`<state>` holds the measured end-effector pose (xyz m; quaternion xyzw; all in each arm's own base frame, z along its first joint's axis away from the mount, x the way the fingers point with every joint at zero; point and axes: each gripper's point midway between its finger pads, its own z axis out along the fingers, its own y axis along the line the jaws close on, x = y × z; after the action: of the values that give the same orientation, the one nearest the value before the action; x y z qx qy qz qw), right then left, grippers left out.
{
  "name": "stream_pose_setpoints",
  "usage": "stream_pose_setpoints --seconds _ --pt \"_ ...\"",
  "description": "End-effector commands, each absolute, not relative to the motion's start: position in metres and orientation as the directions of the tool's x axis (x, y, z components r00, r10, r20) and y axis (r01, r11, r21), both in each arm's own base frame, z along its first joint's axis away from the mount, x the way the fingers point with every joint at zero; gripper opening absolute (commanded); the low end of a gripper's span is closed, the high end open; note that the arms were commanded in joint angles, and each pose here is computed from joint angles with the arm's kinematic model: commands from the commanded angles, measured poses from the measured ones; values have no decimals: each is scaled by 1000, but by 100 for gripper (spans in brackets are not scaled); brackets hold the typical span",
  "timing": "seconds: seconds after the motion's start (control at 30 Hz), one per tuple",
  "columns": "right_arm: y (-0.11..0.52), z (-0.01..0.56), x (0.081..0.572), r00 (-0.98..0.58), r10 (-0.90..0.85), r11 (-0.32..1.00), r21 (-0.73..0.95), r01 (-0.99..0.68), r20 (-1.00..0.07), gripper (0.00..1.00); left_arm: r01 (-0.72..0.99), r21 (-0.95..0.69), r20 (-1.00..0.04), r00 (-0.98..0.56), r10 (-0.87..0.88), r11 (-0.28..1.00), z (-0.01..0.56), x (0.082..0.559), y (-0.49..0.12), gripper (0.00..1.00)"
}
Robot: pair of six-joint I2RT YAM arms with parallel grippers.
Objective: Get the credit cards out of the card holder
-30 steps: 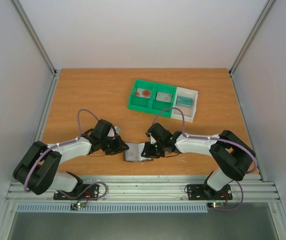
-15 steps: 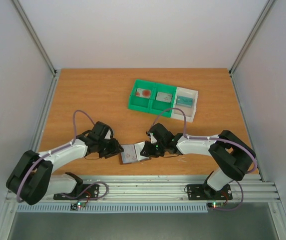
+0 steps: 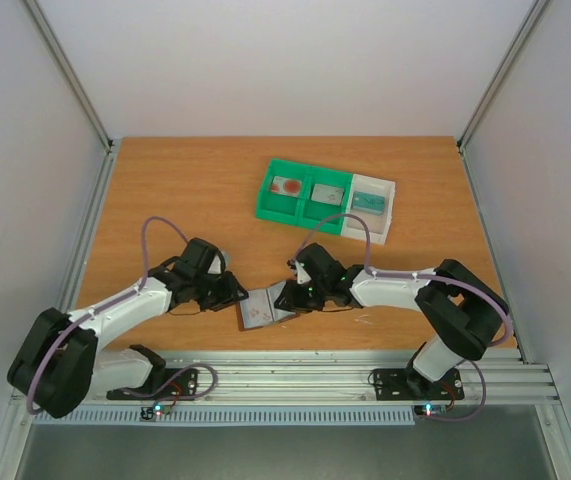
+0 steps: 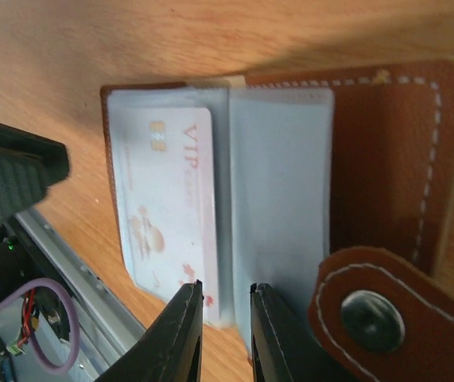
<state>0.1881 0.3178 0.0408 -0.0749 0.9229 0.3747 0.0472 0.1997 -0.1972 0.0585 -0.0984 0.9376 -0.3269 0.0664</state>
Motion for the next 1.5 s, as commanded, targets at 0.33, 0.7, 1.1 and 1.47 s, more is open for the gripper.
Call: stream_pose_setpoints --seconds 0.33,0.7,1.1,1.47 --pt "338 34 202 -983 -126 693 698 -182 -131 19 -124 -612 -42 -981 -189 781 17 198 -201 11" --pt "335 26 200 -985 -124 705 688 -170 -116 18 -125 -560 -46 -982 -181 819 2 195 -191 11" --pt "327 23 203 -985 -95 719 674 -166 -142 4 -119 -528 -55 -983 -174 841 -2 194 -185 12" --pt "310 25 206 -987 -58 721 678 -145 -149 2 -117 -512 -60 -983 -171 851 0 195 -183 14"
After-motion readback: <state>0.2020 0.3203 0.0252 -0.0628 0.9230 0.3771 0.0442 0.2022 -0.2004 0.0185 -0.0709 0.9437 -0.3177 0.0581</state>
